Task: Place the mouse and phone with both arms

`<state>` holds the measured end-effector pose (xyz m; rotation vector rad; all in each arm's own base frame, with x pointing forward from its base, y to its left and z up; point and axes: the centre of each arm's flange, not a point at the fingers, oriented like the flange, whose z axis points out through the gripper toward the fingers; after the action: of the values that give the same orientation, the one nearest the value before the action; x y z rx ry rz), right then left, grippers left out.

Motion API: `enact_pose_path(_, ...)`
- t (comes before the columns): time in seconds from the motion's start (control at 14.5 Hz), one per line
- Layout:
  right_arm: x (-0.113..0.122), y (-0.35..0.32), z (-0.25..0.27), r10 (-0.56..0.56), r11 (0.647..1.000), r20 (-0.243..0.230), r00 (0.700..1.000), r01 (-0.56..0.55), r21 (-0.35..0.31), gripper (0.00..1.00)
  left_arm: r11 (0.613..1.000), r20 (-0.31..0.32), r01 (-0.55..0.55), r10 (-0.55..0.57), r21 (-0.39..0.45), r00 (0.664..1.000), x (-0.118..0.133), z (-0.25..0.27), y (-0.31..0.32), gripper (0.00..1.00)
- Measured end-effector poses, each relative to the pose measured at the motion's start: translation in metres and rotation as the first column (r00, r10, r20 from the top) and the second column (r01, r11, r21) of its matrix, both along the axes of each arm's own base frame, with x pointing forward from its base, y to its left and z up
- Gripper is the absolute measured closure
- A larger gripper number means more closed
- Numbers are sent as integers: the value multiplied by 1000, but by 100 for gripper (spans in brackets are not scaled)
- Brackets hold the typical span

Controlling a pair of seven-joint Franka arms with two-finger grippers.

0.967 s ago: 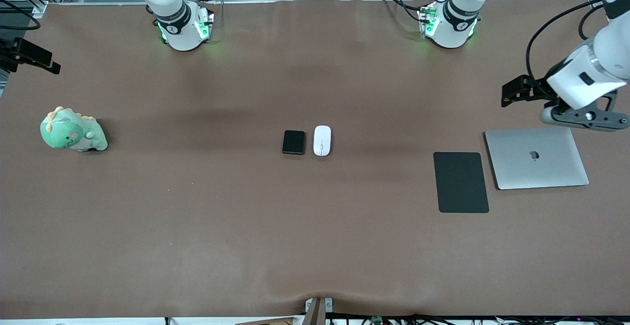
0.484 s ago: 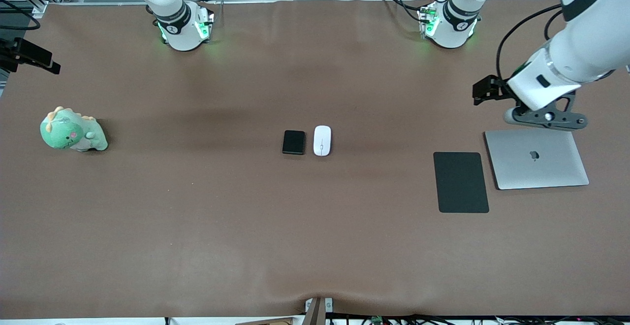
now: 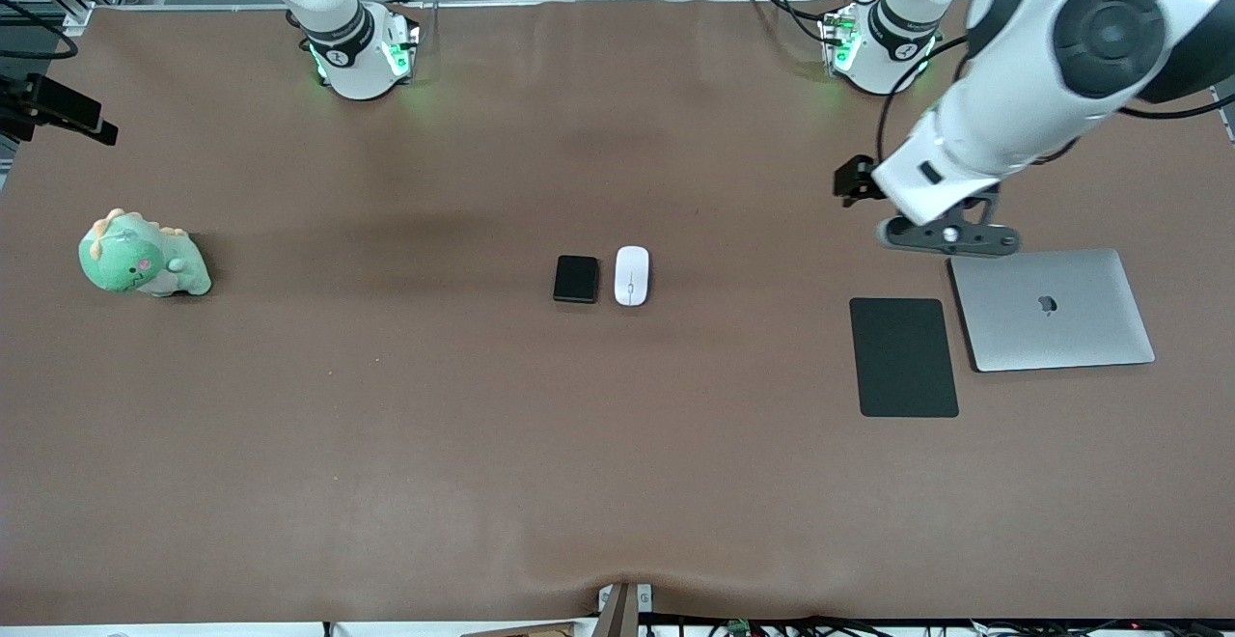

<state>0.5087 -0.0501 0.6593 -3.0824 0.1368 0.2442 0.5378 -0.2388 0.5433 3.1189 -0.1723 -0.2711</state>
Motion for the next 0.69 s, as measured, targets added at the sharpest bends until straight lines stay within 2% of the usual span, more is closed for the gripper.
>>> enact_pose_path(0.35, 0, -1, 0, -2, 1000, -1, 1000, 2, 5, 0, 998, 17, -57, 57, 3, 998, -10, -34, -53, 0)
enact_pose_path(0.69, 2, -3, -3, -6, 1000, -7, 1000, 6, 6, 0, 993, 38, -113, 111, 41, 993, -18, -80, -110, 0)
